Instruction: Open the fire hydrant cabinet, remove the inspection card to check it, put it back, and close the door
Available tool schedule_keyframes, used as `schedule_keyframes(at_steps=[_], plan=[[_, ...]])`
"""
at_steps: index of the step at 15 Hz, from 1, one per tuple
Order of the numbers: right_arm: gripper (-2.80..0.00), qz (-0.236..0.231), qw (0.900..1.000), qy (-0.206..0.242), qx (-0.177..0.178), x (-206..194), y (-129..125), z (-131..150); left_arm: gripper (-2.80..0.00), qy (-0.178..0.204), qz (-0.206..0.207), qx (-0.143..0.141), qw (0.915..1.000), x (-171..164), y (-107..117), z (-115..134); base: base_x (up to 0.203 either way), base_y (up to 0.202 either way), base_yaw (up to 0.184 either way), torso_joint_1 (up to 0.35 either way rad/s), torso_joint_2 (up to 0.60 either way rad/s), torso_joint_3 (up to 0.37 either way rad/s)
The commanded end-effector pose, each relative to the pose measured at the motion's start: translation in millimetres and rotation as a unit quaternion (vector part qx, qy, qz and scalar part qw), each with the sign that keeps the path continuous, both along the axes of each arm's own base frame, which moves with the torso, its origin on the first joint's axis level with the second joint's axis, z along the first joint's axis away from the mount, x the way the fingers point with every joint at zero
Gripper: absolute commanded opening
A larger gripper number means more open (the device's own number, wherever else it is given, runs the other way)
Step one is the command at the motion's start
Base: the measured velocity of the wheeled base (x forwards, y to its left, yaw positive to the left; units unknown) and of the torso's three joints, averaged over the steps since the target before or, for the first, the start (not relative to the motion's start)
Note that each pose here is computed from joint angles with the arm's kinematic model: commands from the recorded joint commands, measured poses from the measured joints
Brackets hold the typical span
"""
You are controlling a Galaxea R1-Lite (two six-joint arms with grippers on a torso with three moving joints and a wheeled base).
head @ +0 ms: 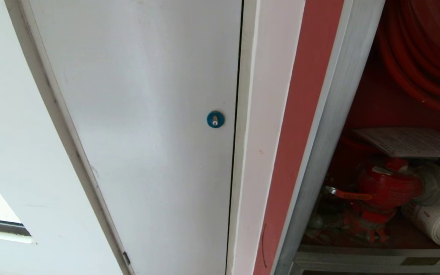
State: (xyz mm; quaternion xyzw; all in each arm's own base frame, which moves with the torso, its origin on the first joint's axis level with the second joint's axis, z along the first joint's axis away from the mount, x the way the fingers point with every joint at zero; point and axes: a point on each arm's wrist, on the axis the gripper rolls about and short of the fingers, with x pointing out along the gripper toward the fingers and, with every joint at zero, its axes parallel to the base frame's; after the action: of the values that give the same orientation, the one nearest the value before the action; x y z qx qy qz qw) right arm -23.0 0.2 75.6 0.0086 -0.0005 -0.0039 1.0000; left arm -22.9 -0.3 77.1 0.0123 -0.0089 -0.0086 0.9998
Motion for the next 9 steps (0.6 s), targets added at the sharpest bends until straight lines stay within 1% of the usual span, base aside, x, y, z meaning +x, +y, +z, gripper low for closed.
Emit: schedule_keyframes(at_steps=[1, 9], plan=[[-2.80, 0.000, 1.000, 0.000, 0.000, 0.0, 0.0, -0.4, -2.80, 0.003, 0.000, 0.000, 1.0000, 0.6, 0.0, -1.6, 0.000, 0.000, 0.000, 0.000, 0.00, 0.000], [-2.80, 0.001, 1.000, -0.001, 0.004, 0.0, 0.0, -0.2, -2.80, 0.003, 0.000, 0.000, 1.0000, 0.6, 0.0, -1.6, 0.000, 0.000, 0.000, 0.000, 0.00, 0.000]])
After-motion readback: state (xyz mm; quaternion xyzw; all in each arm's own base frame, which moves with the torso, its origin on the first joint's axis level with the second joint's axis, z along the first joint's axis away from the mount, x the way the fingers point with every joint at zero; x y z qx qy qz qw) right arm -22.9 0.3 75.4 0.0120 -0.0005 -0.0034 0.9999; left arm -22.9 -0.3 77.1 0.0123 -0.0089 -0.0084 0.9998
